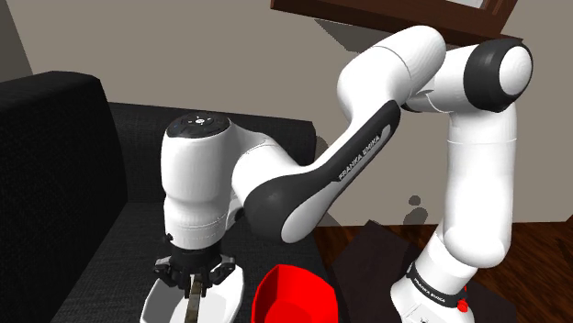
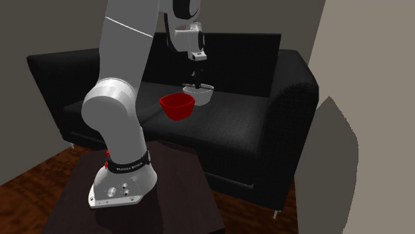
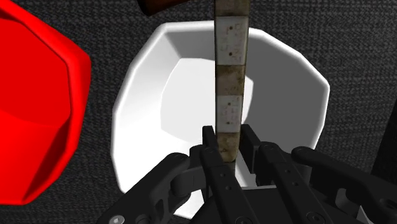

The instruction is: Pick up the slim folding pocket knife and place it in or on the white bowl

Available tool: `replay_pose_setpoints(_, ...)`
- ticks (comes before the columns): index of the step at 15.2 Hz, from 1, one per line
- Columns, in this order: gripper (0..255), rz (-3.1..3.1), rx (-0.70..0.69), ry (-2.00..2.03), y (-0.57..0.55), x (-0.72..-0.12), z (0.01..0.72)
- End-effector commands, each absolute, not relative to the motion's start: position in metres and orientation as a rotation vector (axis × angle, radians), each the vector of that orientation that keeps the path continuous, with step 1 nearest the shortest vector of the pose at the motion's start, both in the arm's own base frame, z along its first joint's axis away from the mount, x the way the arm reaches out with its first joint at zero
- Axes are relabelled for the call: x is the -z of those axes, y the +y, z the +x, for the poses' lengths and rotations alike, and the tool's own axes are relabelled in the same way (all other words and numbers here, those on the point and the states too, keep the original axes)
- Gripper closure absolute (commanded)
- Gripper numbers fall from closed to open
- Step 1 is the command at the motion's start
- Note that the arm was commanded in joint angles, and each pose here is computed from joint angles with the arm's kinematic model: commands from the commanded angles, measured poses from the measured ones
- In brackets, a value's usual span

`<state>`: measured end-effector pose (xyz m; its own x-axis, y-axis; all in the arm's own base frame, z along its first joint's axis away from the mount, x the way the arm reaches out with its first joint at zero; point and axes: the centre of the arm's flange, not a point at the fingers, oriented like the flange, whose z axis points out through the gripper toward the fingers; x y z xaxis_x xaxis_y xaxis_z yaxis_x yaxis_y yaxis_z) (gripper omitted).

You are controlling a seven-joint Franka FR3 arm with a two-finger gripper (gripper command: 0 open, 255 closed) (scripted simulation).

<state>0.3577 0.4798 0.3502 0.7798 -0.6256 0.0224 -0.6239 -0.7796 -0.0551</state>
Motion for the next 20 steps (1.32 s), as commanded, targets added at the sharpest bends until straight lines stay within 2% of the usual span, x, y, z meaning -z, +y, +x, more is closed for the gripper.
replay_pose_setpoints(1,255,-2.922,0.061,1.026,0.479,-0.348,0.357)
replay_pose_setpoints(6,255,-2.922,0.061,1.026,0.479,-0.348,0.357)
replay_pose_setpoints(7,0,-2.922,0.061,1.026,0.479,-0.348,0.357)
replay_pose_setpoints(12,0,-2.922,0.061,1.026,0.479,-0.348,0.357)
replay_pose_setpoints(16,0,-2.922,0.061,1.026,0.478,-0.398,0.355)
replay_pose_setpoints(20,0,-2.922,0.061,1.026,0.478,-0.398,0.355)
